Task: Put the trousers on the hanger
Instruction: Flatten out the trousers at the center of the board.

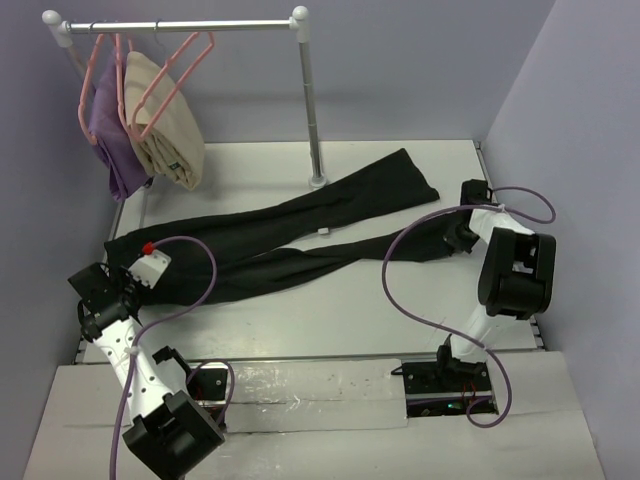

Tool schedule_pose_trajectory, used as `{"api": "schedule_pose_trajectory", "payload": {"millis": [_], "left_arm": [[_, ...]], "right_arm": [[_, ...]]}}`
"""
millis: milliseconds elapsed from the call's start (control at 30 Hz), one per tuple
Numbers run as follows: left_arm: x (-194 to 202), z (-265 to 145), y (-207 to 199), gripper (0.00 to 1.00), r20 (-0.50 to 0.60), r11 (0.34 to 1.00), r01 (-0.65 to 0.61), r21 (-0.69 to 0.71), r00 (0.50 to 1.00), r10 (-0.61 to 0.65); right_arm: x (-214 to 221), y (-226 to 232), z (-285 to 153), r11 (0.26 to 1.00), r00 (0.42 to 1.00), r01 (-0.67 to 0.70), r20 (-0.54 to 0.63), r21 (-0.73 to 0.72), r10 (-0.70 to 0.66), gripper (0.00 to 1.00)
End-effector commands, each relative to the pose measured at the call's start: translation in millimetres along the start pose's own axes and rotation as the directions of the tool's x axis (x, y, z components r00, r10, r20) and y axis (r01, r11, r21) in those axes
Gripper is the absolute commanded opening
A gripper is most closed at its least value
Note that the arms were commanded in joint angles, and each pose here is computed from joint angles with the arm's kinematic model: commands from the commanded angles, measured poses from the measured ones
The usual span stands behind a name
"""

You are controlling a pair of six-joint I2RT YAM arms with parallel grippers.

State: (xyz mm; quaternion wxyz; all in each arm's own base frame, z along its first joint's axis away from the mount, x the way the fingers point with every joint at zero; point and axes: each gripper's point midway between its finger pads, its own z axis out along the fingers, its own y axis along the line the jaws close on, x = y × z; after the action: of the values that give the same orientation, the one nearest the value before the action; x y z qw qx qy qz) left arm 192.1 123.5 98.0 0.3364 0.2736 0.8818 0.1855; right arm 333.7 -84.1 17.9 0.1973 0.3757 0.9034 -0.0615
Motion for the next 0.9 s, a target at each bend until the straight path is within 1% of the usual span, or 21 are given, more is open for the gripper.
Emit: {"api": "schedule_pose_trajectory", "payload": {"millis": [0, 67, 100, 133, 167, 200, 233, 300, 467, 567, 667, 700, 733, 767, 800, 867], "left_arm": [[-12.8, -2.8, 22.7, 0.00, 0.042, 0.998, -0.014, -0.069, 0.999, 0.016], [-13.0, -2.5, 24.9, 0.00, 0.041, 0.997, -0.018, -0.075, 0.999, 0.021], [-12.6, -2.0, 24.6, 0.00, 0.040, 0.997, -0.019, -0.072, 0.999, 0.021], [-13.2, -2.6, 26.1, 0.00, 0.041, 0.997, -0.022, -0.080, 0.999, 0.025], [-12.6, -2.6, 25.9, 0.00, 0.039, 0.996, -0.031, -0.081, 0.999, 0.034], [-11.3, -3.1, 26.6, 0.00, 0.034, 0.996, -0.036, -0.087, 0.999, 0.039], [-12.0, -4.6, 27.8, 0.00, 0.036, 0.994, -0.040, -0.098, 0.998, 0.044], [-12.1, -5.0, 26.4, 0.00, 0.038, 0.993, -0.056, -0.100, 0.997, 0.060], [-7.4, -2.5, 21.2, 0.00, 0.031, 0.990, -0.094, -0.101, 0.995, 0.097], [-2.8, -1.2, 21.3, 0.00, 0.013, 0.988, -0.109, -0.108, 0.994, 0.111], [-0.2, -0.5, 15.5, 0.00, 0.008, 0.986, -0.139, -0.089, 0.990, 0.140], [0.3, 0.1, 11.5, 0.00, 0.010, 0.986, -0.148, -0.074, 0.989, 0.150], [-1.2, 0.7, 9.4, 0.00, 0.020, 0.984, -0.165, -0.063, 0.986, 0.166], [-1.8, 0.9, 7.6, 0.00, 0.025, 0.984, -0.167, -0.054, 0.985, 0.169], [-1.8, 0.6, 4.9, 0.00, 0.028, 0.985, -0.168, -0.042, 0.985, 0.169], [-2.7, -0.3, 3.1, 0.00, 0.032, 0.984, -0.176, -0.030, 0.984, 0.177]], "right_arm": [[-34.8, 5.4, -54.9, 0.997, 0.990, -0.016, 0.140, -0.078, 0.027, 0.00], [-44.6, 10.7, -85.7, 0.989, 0.981, -0.025, 0.186, -0.142, 0.051, 0.00], [-55.3, 13.4, -115.4, 0.979, 0.965, -0.032, 0.247, -0.199, 0.082, 0.00], [-64.5, 16.6, -135.4, 0.971, 0.953, -0.035, 0.284, -0.237, 0.104, 0.00], [-65.1, 17.6, -150.8, 0.963, 0.948, -0.036, 0.295, -0.267, 0.117, 0.00], [-70.0, 16.4, -175.1, 0.950, 0.931, -0.035, 0.336, -0.309, 0.144, 0.00], [-74.3, 17.6, -190.2, 0.941, 0.921, -0.030, 0.355, -0.336, 0.157, 0.00], [-71.7, 14.0, -211.3, 0.932, 0.916, -0.028, 0.365, -0.362, 0.170, 0.00], [-62.8, 8.0, -233.6, 0.922, 0.914, -0.020, 0.367, -0.388, 0.174, 0.00], [-72.1, -4.6, -234.5, 0.942, 0.902, -0.026, 0.398, -0.334, 0.166, 0.00], [-86.5, -10.3, -212.5, 0.965, 0.914, -0.046, 0.379, -0.256, 0.144, 0.00], [-89.3, -8.4, -189.7, 0.976, 0.935, -0.050, 0.335, -0.210, 0.120, 0.00], [-98.9, -10.4, -183.8, 0.984, 0.933, -0.059, 0.341, -0.169, 0.115, 0.00], [-101.2, -9.3, -171.5, 0.988, 0.942, -0.065, 0.317, -0.140, 0.107, 0.00], [-100.6, -5.2, -142.1, 0.994, 0.963, -0.063, 0.254, -0.094, 0.085, 0.00], [-107.0, 4.5, -121.5, 0.995, 0.973, -0.073, 0.212, -0.075, 0.087, 0.00]]}}
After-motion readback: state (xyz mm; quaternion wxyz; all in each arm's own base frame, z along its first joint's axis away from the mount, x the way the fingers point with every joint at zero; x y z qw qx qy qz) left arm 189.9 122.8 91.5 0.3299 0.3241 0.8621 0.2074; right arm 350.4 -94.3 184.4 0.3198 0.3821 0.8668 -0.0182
